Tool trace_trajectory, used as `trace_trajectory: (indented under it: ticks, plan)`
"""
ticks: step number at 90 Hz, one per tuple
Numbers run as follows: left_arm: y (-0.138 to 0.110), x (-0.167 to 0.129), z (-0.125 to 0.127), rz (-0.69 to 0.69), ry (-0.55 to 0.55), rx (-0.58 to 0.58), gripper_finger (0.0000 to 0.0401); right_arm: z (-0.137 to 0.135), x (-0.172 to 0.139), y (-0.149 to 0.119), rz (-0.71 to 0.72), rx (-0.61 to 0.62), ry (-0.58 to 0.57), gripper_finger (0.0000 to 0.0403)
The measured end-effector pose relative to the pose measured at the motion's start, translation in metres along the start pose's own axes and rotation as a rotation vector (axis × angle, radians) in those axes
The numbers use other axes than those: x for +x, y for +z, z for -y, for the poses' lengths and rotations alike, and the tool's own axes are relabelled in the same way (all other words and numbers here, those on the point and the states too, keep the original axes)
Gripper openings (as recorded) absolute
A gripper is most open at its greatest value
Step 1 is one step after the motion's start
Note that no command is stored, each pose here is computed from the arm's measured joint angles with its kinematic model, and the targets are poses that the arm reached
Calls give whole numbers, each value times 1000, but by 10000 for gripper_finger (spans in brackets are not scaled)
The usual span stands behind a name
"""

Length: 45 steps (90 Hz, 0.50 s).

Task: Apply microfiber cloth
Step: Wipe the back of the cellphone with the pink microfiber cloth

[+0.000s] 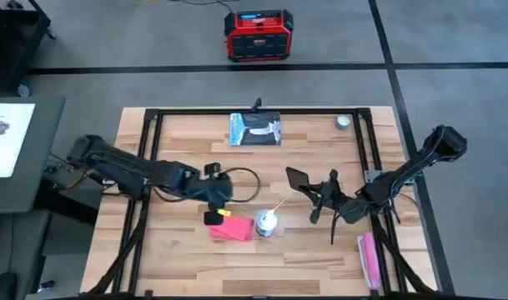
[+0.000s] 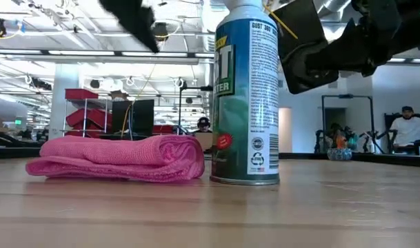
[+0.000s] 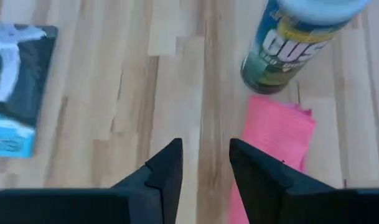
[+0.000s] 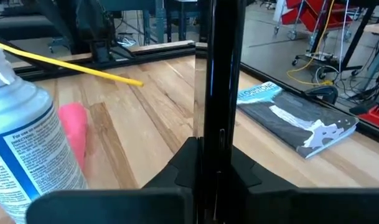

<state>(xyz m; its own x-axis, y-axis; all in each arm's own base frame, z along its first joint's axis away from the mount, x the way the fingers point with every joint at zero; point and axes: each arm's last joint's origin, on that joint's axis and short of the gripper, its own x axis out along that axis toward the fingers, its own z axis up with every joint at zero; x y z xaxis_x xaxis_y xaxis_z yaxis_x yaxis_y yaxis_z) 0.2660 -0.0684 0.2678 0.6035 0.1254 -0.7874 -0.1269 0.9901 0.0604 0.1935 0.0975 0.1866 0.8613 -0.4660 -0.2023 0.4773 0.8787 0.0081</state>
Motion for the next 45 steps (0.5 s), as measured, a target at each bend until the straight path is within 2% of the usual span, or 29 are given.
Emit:
trace_trajectory:
  ticks: [18,34,45]
  plan:
    - [-46,37,0,40,-88,-86,117,4,6,1,-10,6,-8,16]
    - [-48,47,2,178,-145,-118,117,12,18,2,-39,13,-18,16]
    - [-52,48,3,148,-180,-105,117,17,25,3,-50,23,-29,16]
